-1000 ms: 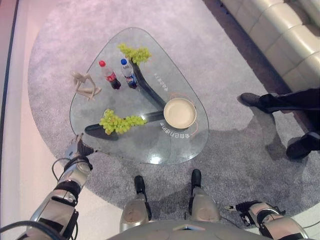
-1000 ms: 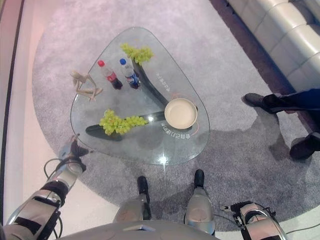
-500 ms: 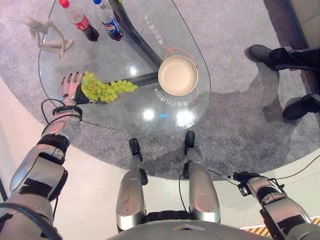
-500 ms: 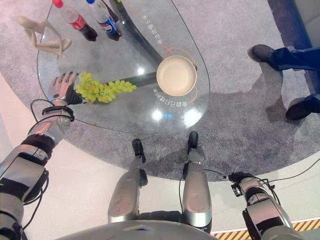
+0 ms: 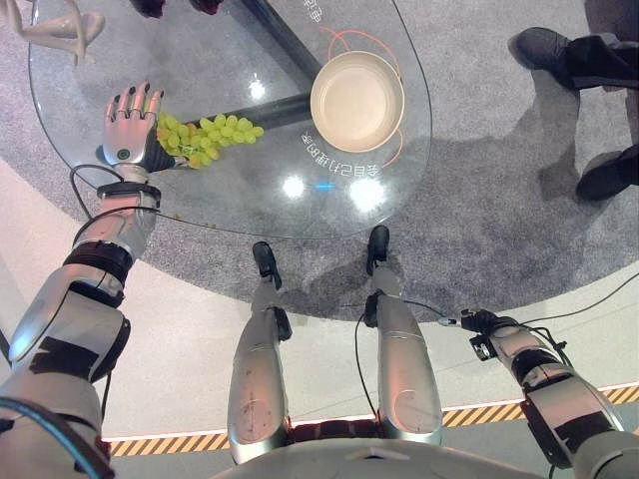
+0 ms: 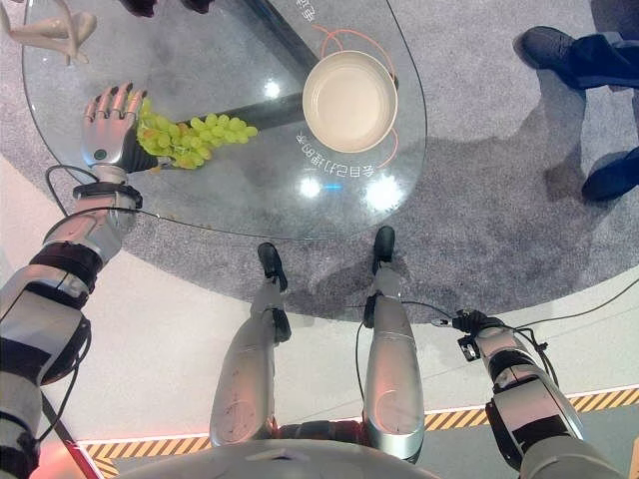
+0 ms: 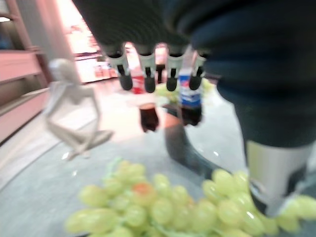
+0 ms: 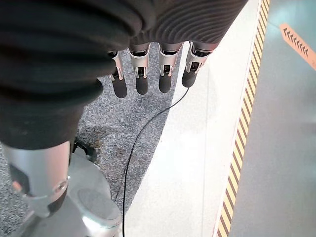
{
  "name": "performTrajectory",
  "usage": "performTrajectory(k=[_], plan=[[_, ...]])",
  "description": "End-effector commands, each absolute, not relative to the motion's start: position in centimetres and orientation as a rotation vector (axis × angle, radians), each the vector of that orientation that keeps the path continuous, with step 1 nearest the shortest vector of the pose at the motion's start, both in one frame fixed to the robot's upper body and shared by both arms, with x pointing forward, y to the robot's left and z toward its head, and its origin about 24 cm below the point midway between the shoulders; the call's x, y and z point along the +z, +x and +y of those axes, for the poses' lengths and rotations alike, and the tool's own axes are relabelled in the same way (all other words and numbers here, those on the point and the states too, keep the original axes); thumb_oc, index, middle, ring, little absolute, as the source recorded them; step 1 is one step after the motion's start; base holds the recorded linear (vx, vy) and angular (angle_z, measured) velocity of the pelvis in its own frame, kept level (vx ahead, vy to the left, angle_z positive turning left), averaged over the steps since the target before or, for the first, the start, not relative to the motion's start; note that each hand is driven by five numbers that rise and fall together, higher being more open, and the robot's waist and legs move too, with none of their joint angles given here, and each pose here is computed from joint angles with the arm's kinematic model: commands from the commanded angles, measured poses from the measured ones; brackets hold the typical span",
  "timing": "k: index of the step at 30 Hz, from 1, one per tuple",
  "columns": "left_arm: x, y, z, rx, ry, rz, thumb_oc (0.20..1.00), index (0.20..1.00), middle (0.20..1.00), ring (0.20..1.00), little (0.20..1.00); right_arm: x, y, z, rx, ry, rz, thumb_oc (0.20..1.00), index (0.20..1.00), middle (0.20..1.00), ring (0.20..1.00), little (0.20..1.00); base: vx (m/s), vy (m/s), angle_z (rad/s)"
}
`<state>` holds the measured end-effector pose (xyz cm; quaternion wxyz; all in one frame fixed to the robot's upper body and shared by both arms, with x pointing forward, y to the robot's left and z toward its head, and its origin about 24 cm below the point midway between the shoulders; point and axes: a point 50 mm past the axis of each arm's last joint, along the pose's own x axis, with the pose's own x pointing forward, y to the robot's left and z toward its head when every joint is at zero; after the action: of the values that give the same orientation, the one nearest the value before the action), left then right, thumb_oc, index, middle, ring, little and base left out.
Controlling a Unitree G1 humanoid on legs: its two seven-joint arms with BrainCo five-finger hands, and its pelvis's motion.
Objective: Pick up fruits into the plate
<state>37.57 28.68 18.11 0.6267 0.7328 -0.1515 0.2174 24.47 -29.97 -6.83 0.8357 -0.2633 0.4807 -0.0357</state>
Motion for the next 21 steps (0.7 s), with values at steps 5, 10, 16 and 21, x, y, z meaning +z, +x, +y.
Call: performTrajectory(k=[5, 10, 16, 21], plan=[[21.0, 37.4, 31.1, 0.526, 2.142, -0.27, 1.0, 1.0, 1.0, 1.0, 1.0, -6.3, 23.5, -32.1, -0.14, -0.591, 1.05, 1.0, 1.0, 1.0, 1.0, 1.0, 0.0, 0.003, -0.01], [20.9, 36.9, 32.2, 0.573, 2.386, -0.208, 1.0, 1.0, 1.0, 1.0, 1.0, -5.3, 24.1, -33.0, -0.16, -0.605, 1.025, 1.0, 1.0, 1.0, 1.0, 1.0, 0.01, 0.021, -0.04], [19.8, 36.8, 32.1, 0.537, 2.454, -0.204, 1.0, 1.0, 1.0, 1.0, 1.0, -4.7, 24.7, -33.2, -0.167, -0.598, 0.997, 1.0, 1.0, 1.0, 1.0, 1.0, 0.0, 0.0, 0.0], [19.0, 36.6, 32.2, 0.555, 2.432, -0.147, 1.0, 1.0, 1.0, 1.0, 1.0, -4.1, 25.4, -33.1, -0.165, -0.591, 0.978, 1.0, 1.0, 1.0, 1.0, 1.0, 0.0, 0.0, 0.0]])
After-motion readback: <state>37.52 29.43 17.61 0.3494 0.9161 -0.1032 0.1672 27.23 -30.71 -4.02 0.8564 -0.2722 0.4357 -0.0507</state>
